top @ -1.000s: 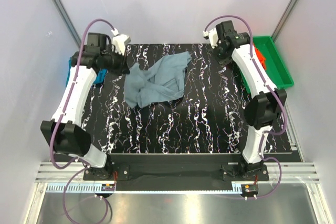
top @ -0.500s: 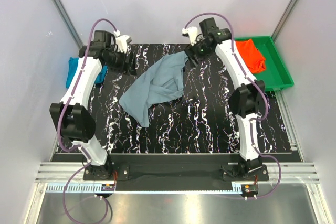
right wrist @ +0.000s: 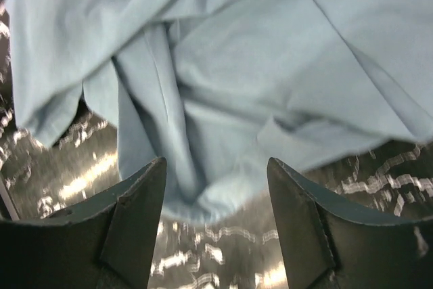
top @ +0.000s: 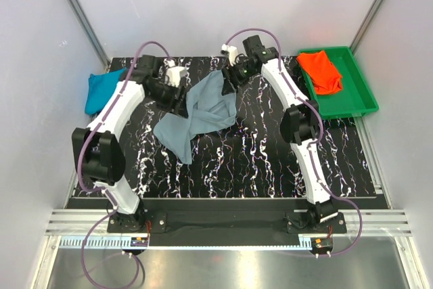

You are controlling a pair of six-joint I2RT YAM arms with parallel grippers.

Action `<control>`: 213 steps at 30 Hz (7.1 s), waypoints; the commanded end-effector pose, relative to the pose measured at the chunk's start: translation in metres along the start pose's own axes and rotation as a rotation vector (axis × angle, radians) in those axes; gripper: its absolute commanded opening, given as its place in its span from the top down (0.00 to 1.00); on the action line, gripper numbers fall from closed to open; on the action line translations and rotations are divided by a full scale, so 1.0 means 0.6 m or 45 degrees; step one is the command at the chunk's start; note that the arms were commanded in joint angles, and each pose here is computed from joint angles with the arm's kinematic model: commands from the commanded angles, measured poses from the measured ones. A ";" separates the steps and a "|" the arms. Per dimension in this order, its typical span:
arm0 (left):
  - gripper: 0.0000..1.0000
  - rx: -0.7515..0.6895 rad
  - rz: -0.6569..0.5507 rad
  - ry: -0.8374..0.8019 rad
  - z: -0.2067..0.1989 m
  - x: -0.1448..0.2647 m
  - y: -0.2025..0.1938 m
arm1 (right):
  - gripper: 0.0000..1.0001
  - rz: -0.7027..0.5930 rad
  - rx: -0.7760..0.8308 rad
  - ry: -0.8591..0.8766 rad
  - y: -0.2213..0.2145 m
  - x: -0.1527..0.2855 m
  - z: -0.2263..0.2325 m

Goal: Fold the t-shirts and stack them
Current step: Flatten the tshirt out

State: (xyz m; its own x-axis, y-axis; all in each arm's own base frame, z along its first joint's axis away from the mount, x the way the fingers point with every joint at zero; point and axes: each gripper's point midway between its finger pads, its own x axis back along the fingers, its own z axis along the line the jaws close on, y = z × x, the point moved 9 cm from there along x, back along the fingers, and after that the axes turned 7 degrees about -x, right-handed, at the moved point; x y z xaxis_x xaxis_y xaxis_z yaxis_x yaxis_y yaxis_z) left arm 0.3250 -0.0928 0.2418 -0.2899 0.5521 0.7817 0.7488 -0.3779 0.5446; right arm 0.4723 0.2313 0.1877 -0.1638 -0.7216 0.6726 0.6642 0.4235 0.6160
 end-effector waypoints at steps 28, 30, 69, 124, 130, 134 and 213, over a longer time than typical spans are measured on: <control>0.30 0.078 0.280 0.102 0.127 -0.187 0.019 | 0.32 0.307 -0.386 -0.099 -0.141 -0.020 -0.057; 0.30 0.081 0.268 0.123 0.140 -0.190 0.023 | 0.32 0.316 -0.384 -0.126 -0.143 -0.006 -0.052; 0.29 -0.012 0.086 0.088 0.064 -0.093 0.057 | 0.33 -0.023 -0.039 -0.295 -0.032 -0.059 -0.129; 0.30 0.010 0.144 0.029 0.058 -0.148 0.063 | 1.00 -0.023 -0.016 0.001 0.006 0.227 0.134; 0.30 0.002 0.136 0.044 0.059 -0.143 0.065 | 1.00 0.019 -0.095 0.036 -0.017 0.236 0.110; 0.30 0.003 0.146 0.041 0.058 -0.142 0.062 | 1.00 -0.084 -0.231 -0.150 -0.008 0.212 -0.036; 0.27 -0.020 0.157 0.114 0.052 -0.128 0.051 | 0.40 0.227 0.105 -0.705 -0.061 -0.079 -0.042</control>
State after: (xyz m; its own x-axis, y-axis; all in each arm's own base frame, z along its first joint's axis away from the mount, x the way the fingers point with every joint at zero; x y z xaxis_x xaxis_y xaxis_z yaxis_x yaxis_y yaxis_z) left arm 0.3890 -0.1253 0.1794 -0.1999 0.4499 0.8704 0.7923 -0.4484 0.4137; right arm 0.4776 0.2291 0.1329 -0.4485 -0.2744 0.8506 0.6458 0.5585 0.5206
